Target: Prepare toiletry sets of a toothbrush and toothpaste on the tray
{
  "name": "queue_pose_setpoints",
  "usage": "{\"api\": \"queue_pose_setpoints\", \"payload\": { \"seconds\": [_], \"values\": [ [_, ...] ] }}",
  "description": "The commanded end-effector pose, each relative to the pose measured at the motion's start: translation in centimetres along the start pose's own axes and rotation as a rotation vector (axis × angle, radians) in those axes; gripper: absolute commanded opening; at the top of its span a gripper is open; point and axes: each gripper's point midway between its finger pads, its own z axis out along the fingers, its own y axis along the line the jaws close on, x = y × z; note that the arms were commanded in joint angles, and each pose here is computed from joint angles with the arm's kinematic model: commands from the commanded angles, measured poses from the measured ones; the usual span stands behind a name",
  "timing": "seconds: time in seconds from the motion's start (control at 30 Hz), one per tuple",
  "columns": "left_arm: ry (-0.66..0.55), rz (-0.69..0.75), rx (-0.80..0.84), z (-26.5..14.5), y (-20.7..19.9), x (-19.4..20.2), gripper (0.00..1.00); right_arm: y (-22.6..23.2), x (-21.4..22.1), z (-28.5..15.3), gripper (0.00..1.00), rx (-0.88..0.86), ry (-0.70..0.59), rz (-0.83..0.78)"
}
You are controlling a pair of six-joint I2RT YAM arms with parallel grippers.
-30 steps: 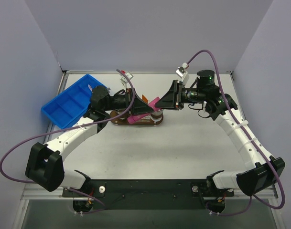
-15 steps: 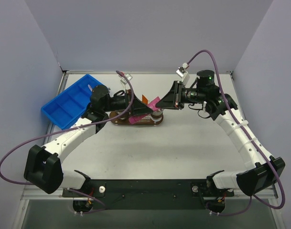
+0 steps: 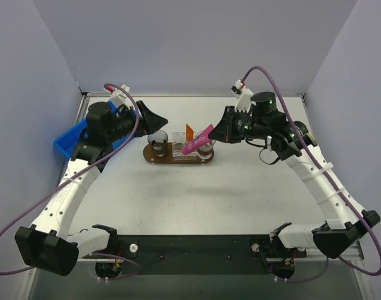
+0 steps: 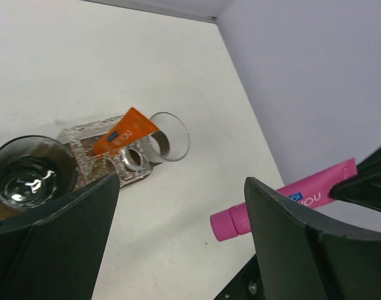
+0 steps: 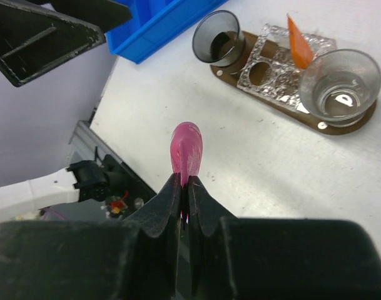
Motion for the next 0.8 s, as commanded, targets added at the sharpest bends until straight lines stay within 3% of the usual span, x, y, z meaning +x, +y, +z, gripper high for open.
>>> {"api": "queue_pose_setpoints", "payload": {
  "seconds": [0.0,0.33,0.5,0.77],
  "values": [
    [0.000,0.062,-0.288,-2.0,4.5,-0.8,0.92,-0.2,-2.2,0.2,0.00,0.132,-0.073,-0.150],
    [0.081,0.166,-0.291,-3.1,4.7,-0.3,0.92,0.6,-4.5,6.6,0.00,0.265,-0.060,-0.267],
    [0.101,0.271,-0.383,-4.0,5.6,-0.3,0.93,-0.4,-4.6,9.2,0.00,0.348,-0.034,-0.294],
    [0.099,0.276,-0.430,-4.4,6.7,0.1,0.93,-1.5,-4.6,11.3,0.00,0.417,-0.009,-0.330]
  ]
}}
